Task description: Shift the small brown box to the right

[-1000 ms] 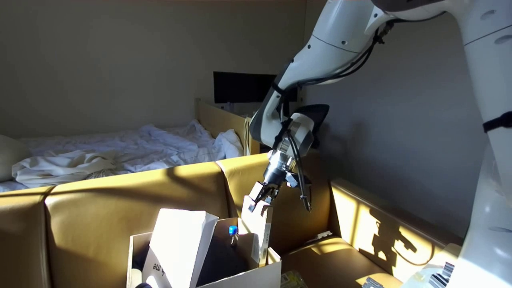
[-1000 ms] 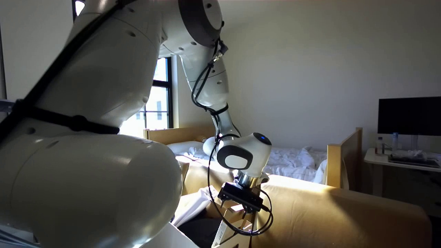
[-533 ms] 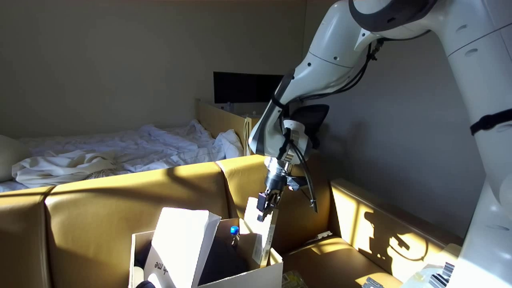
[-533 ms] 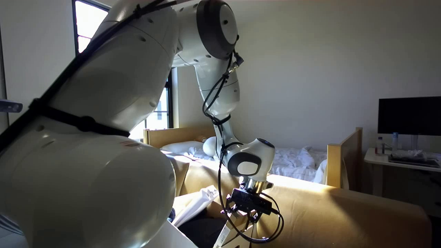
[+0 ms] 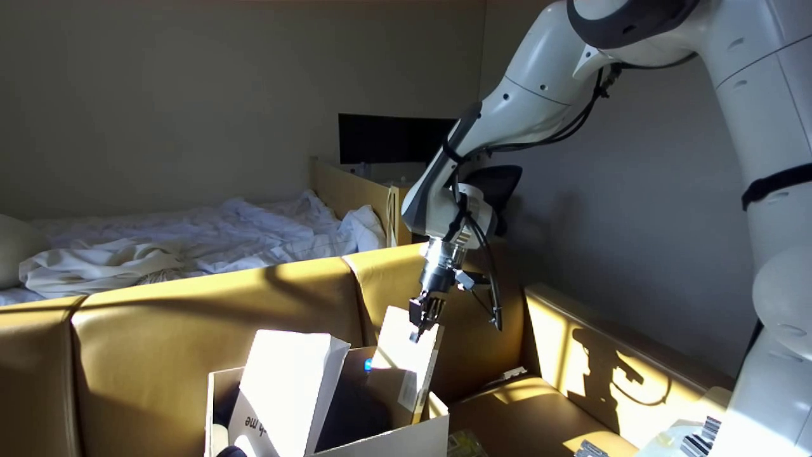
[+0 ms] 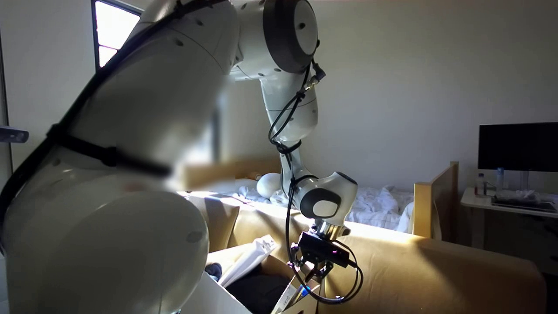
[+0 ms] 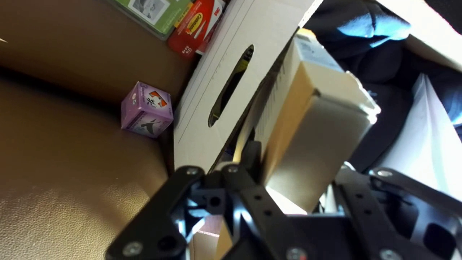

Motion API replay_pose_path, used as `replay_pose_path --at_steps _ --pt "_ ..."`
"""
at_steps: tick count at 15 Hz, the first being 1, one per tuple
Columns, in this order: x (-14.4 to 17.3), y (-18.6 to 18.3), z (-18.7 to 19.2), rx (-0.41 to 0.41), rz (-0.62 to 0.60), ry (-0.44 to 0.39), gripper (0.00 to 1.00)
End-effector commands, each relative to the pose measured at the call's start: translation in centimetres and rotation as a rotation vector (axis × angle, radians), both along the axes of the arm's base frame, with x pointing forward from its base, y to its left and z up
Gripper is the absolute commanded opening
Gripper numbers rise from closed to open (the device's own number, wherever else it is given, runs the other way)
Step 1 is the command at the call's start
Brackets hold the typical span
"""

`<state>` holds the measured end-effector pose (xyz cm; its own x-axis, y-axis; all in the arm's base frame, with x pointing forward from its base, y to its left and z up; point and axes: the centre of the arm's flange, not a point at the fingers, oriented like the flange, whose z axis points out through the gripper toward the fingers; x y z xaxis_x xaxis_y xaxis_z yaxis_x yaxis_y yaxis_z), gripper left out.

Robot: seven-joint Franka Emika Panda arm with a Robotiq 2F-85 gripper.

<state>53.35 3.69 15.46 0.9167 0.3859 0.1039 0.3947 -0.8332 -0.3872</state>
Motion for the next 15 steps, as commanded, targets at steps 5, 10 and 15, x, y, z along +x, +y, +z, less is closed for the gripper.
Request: replay_pose_path --at_steps 5,10,15 --pt "-0.2 -2.4 5.3 -0.031 -0.046 -0.071 0.11" --pt "0.1 -3.2 16.4 -0.034 -0.183 -0.183 0.12" --pt "-2.9 -6.7 27.3 -0.186 -0.319 -0.133 0.12"
